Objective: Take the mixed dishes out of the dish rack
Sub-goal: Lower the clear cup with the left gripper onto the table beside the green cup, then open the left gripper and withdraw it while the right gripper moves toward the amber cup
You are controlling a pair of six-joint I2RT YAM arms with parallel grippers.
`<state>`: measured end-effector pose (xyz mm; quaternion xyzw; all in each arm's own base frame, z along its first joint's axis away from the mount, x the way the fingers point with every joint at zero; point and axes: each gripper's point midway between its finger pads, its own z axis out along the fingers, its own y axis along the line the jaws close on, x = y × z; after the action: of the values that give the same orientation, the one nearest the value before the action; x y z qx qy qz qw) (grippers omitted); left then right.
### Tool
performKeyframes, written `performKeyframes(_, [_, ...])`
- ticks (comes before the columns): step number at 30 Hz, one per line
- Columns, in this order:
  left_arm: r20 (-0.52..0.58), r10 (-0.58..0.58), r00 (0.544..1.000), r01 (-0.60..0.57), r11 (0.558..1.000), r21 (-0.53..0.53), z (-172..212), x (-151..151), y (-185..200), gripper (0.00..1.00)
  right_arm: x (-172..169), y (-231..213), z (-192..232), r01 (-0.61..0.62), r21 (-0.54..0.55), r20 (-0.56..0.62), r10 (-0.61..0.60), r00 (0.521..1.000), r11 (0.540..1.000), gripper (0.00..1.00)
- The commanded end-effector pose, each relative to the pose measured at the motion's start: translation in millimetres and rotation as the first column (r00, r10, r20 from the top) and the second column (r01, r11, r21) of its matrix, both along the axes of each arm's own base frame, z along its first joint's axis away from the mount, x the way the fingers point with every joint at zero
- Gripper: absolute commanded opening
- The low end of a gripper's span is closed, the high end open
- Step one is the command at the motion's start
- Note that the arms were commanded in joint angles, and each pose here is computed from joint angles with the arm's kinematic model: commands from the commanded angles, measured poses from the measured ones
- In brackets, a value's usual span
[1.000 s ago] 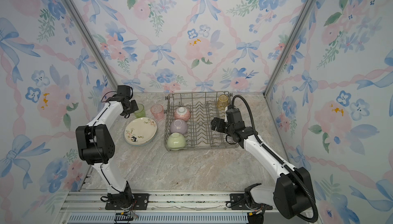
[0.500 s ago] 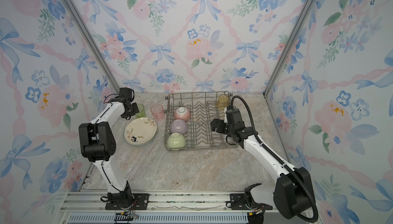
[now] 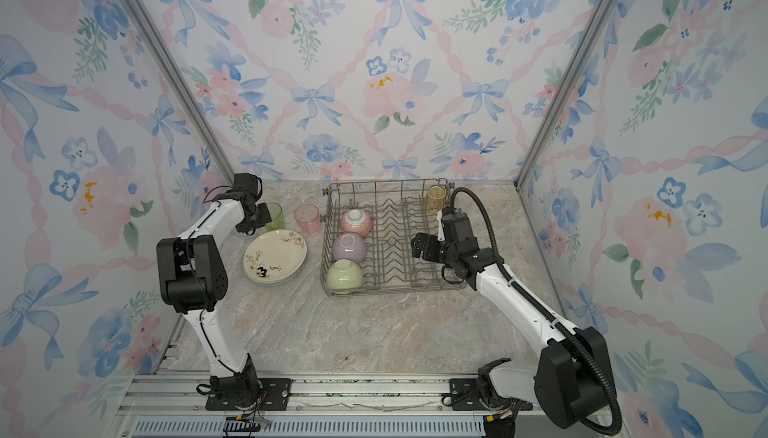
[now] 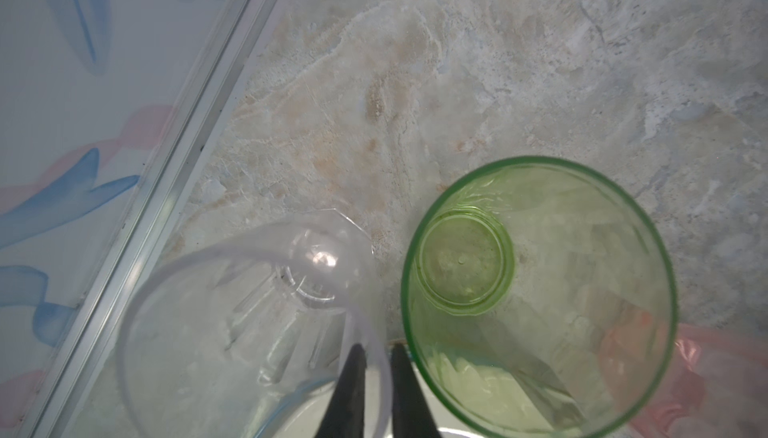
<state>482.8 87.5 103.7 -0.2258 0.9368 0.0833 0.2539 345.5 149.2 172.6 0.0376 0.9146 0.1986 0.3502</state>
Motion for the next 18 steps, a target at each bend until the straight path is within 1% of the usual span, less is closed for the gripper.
performKeyframes(1, [0.002, 0.013, 1.0, -0.013, 1.0, 0.001, -1.6, 4.5, 6.3, 0.2, -8.3, -5.9, -14.2, -0.007, -0.026, -0.047, 0.006, 0.999, 1.0, 0.97])
performKeyframes(5, [-0.001, 0.019, 1.0, -0.019, 1.0, 0.0, -2.7, 2.9, 8.0, 0.19, -10.0, -7.1, -17.5, -0.009, -0.036, -0.055, 0.007, 0.998, 0.999, 0.97])
performKeyframes(8, [0.013, 0.027, 1.0, -0.027, 1.0, 0.002, 3.4, 2.2, 8.7, 0.24, -11.0, -7.0, -18.4, -0.015, -0.039, -0.056, 0.013, 0.998, 0.999, 0.97])
performKeyframes(9, [0.021, 0.032, 0.999, -0.033, 0.999, 0.002, 6.5, 2.1, 9.1, 0.29, -10.7, -6.9, -17.8, -0.016, -0.039, -0.053, 0.014, 0.998, 0.999, 0.97])
performKeyframes(13, [0.027, 0.043, 0.999, -0.043, 0.999, 0.005, 10.4, -1.9, 9.8, 0.68, -10.6, -6.0, -18.2, -0.02, -0.035, -0.048, 0.019, 0.999, 0.999, 0.97])
performKeyframes(16, [0.024, 0.058, 0.998, -0.058, 0.998, 0.008, 9.3, -9.7, 7.8, 0.93, -9.7, -4.0, -18.9, -0.028, -0.03, -0.047, 0.027, 0.999, 0.999, 0.97])
performKeyframes(17, [0.022, 0.058, 0.998, -0.058, 0.998, 0.011, 8.7, -11.6, 6.6, 0.98, -9.0, -3.2, -19.0, -0.03, -0.029, -0.047, 0.029, 0.998, 0.999, 0.97])
performKeyframes(18, [0.023, 0.057, 0.998, -0.058, 0.998, 0.019, 9.0, -12.4, 5.9, 0.98, -8.6, -2.5, -19.4, -0.033, -0.027, -0.049, 0.032, 0.998, 0.999, 0.97])
